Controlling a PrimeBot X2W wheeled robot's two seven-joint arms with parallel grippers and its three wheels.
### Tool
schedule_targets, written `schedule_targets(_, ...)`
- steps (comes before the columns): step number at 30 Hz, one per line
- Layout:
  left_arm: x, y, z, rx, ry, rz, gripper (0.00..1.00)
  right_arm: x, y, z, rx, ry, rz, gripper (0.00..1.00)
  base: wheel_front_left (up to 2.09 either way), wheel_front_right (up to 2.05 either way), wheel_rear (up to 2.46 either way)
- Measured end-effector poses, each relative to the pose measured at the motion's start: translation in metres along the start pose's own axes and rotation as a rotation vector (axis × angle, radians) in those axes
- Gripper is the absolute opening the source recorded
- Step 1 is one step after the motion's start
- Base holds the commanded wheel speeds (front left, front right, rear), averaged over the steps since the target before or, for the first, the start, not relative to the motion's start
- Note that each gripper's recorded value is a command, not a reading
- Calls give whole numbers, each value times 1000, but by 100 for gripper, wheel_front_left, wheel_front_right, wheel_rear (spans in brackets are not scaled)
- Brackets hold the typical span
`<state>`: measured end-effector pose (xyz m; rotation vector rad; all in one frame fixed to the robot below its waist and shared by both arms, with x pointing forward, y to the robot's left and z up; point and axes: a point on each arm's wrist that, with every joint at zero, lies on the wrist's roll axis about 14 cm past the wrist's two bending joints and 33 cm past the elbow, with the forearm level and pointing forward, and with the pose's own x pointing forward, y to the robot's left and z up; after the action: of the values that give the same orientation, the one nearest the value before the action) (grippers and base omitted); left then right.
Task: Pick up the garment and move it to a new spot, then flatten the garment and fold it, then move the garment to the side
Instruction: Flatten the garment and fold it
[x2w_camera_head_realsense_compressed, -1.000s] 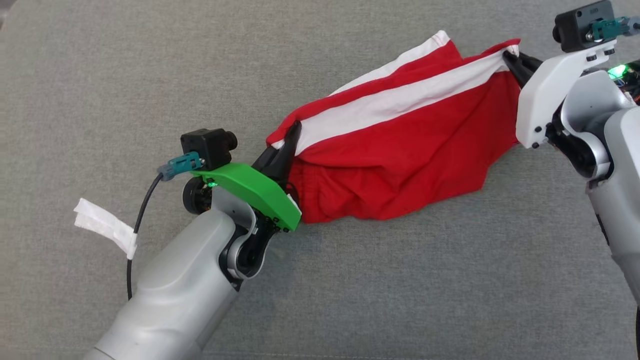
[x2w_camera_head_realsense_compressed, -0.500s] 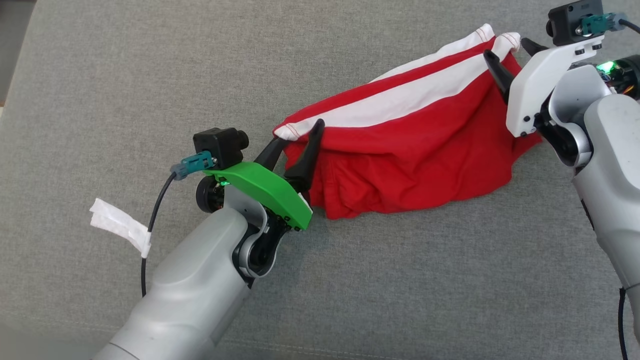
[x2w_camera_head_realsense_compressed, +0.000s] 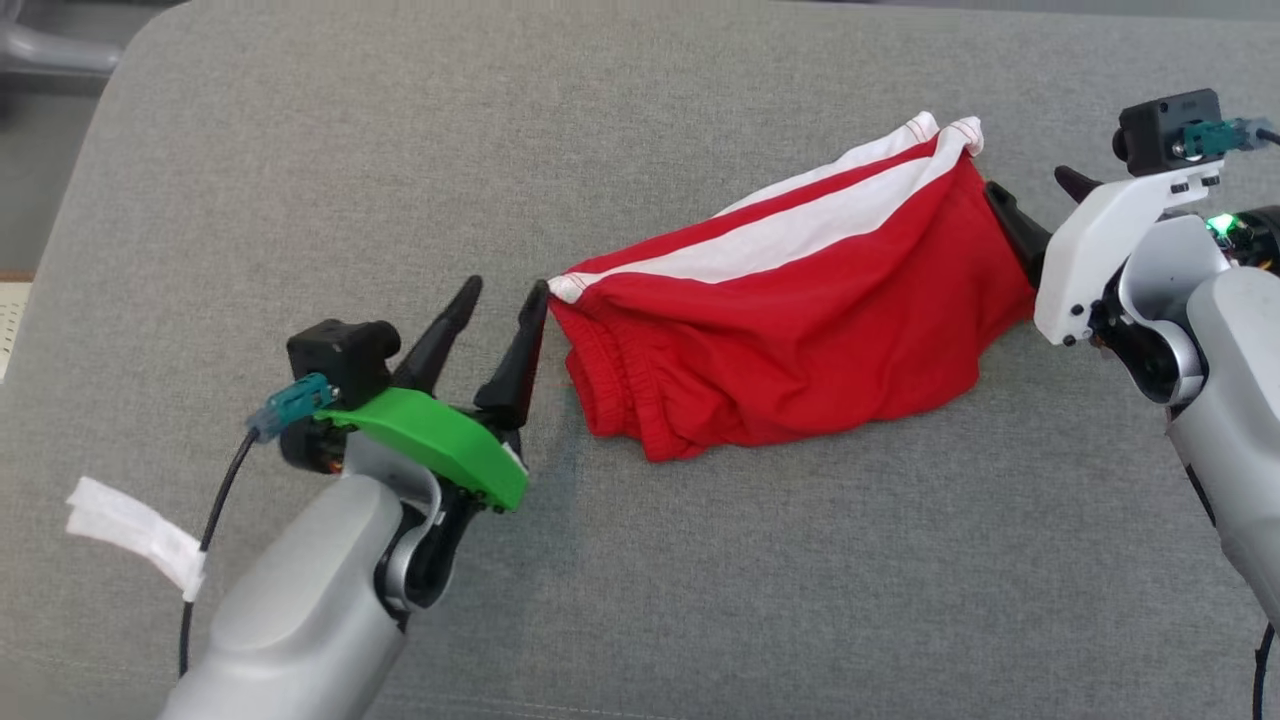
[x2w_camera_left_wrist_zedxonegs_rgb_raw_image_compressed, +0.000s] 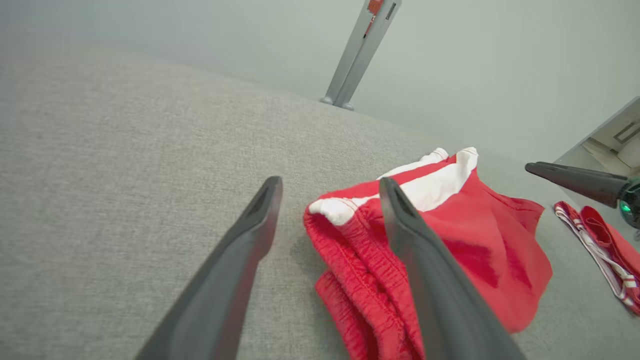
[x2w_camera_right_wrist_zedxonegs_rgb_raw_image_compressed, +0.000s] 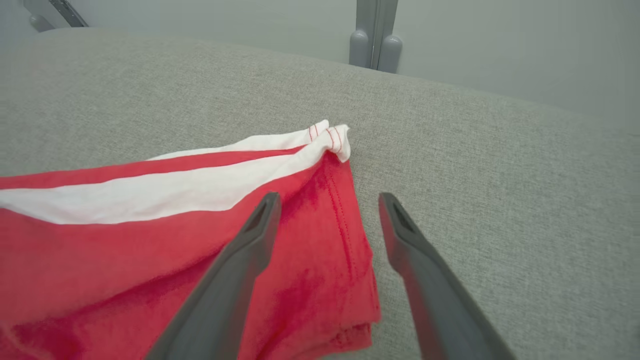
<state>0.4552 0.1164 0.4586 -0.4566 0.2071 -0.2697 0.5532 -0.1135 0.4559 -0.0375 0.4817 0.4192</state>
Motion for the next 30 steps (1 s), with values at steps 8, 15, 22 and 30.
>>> schedule_targets(8,-38,34,61,200,-233,150,100,-11,-7,-7,79,-14,-21,100,0,0,0)
schedule_targets(15,-55,51,78,240,-334,237,100,4,-13,-23,202,-2,-42,100,0,0,0)
schedule_targets(22,-59,68,71,263,-319,286,100,29,-17,-43,210,55,-74,100,0,0,0)
schedule_targets(30,-66,80,64,268,-294,324,100,53,5,-64,211,163,-38,100,0,0,0)
